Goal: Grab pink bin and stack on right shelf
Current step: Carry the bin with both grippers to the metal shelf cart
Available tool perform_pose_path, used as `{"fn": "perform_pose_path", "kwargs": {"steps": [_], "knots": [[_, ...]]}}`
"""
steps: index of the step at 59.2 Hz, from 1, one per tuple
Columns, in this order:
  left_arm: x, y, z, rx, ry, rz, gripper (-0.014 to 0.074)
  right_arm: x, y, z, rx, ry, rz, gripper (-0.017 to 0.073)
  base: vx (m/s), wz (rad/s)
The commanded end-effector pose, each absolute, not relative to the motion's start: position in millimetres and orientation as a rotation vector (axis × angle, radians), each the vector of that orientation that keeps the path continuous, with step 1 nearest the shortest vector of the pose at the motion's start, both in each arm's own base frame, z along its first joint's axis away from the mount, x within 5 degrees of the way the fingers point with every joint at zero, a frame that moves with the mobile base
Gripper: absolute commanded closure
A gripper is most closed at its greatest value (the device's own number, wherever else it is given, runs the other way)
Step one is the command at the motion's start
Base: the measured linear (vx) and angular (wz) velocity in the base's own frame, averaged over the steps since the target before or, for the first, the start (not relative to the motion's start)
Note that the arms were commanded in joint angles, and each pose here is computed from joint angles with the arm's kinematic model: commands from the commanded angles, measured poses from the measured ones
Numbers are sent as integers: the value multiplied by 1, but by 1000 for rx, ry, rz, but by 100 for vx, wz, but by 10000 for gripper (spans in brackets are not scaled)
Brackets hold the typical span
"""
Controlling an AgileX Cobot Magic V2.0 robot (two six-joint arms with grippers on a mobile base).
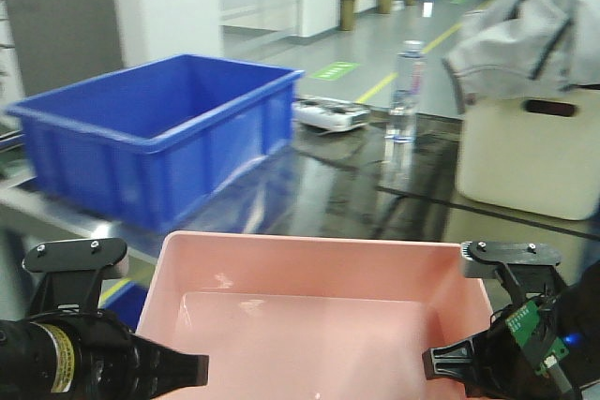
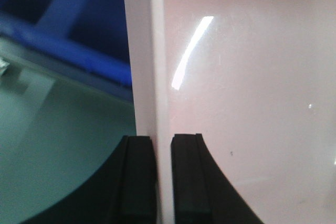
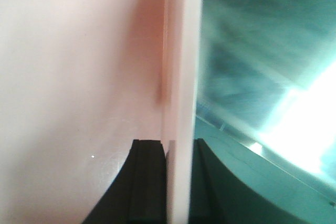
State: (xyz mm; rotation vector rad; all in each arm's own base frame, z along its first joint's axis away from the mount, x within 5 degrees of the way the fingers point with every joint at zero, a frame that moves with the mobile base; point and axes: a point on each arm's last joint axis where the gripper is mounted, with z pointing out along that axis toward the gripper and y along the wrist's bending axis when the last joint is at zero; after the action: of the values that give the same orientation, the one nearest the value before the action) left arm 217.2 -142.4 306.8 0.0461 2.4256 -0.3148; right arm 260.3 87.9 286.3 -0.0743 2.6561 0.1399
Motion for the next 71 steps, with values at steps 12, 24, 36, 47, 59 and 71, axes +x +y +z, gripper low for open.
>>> {"fn": "perform_pose_path", "kwargs": {"steps": [12, 24, 36, 47, 59, 71], "knots": [[215, -142, 334, 71, 2282, -395, 447, 263, 79, 304, -118, 2557, 60, 568, 21, -71], [215, -142, 334, 71, 2282, -395, 447, 263, 79, 304, -118, 2557, 60, 568, 17, -66], [215, -142, 334, 71, 2282, -395, 447, 263, 79, 304, -118, 2557, 60, 568, 15, -51], [215, -142, 334, 71, 2282, -395, 447, 263, 79, 304, -118, 2557, 60, 568, 14, -31], [215, -142, 334, 71, 2282, -395, 447, 263, 79, 304, -118, 2557, 60, 568, 11, -11], [215, -142, 334, 71, 2282, -395, 447, 263, 79, 304, -118, 2557, 60, 568, 9, -1]]}}
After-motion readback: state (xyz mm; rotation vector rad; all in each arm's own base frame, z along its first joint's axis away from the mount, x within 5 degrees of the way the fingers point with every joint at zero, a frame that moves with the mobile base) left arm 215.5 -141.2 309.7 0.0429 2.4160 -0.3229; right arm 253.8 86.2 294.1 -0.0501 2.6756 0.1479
